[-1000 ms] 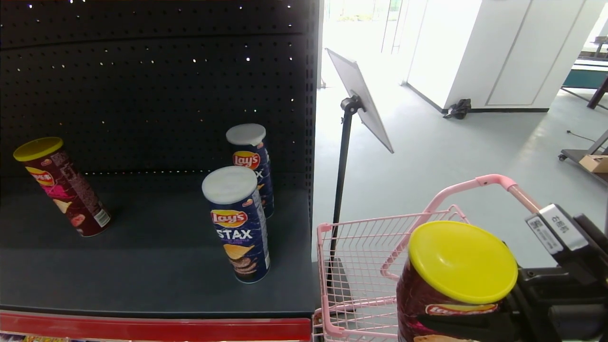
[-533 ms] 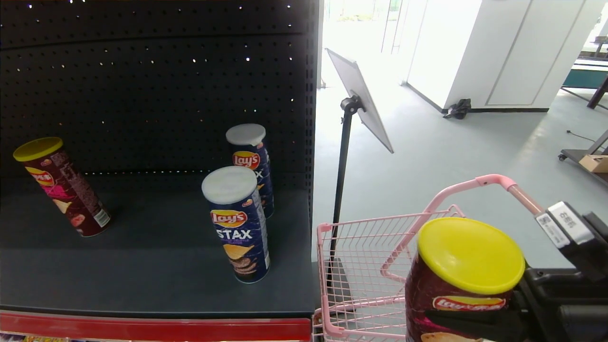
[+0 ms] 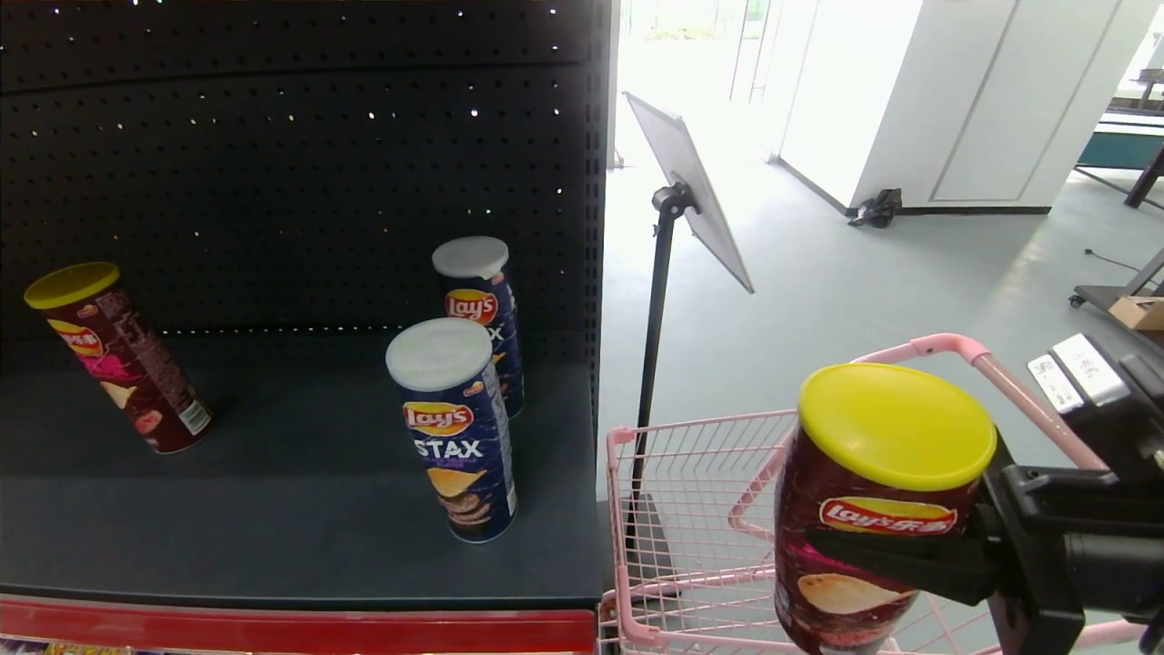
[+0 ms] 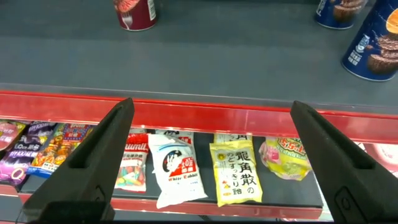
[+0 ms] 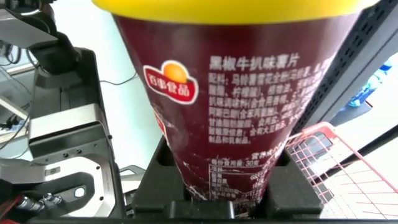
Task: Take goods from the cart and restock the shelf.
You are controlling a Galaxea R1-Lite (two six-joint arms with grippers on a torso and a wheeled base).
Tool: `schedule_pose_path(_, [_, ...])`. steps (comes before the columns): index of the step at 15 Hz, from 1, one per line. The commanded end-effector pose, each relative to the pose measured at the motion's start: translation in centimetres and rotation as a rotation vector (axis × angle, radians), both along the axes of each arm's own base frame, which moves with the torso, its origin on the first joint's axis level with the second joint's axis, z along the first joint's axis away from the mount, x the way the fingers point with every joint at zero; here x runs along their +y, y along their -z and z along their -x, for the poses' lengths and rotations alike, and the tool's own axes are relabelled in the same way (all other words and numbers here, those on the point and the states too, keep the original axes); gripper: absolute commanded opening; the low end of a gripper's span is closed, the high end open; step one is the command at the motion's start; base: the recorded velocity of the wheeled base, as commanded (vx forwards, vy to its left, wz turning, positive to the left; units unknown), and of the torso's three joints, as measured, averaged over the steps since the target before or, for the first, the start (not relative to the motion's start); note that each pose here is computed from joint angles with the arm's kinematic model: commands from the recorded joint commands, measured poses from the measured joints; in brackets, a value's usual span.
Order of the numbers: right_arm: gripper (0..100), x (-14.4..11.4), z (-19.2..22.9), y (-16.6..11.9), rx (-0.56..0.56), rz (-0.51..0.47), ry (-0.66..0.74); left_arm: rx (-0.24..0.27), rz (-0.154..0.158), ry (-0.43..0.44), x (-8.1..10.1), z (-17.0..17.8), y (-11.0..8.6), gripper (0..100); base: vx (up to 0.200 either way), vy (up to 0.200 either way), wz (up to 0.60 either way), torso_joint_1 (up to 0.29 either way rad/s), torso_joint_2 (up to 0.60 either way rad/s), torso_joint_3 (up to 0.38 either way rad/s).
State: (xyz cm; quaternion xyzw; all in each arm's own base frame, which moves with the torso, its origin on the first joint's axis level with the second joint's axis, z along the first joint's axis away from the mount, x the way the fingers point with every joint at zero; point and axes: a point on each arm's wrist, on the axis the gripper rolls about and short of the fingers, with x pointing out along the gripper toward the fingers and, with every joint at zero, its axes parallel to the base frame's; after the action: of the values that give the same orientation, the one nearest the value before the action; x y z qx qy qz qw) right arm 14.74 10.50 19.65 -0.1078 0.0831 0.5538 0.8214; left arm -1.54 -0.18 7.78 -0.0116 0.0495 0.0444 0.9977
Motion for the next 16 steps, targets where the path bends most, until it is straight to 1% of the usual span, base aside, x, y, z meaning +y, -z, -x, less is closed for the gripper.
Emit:
schedule_pose_path(1, [0, 0.03, -0.02, 0.13, 0.005, 0.004, 0.000, 0.002, -0.004, 0.000, 0.00, -0.01, 0.00, 100, -0.200, 0.000, 0.00, 0.022, 0.00, -0.002])
schedule_pose_path(9, [0, 0.03, -0.05, 0.08, 0.003, 0.003, 0.005, 0.002, -0.004, 0.000, 0.00, -0.01, 0.00, 100, -0.200, 0.000, 0.00, 0.000, 0.00, 0.002])
schedule_pose_path(16, [0, 0.03, 0.02, 0.25, 0.007, 0.006, 0.002, 0.002, -0.004, 0.000, 0.00, -0.01, 0.00, 100, 0.000, 0.000, 0.00, 0.000, 0.00, 0.000])
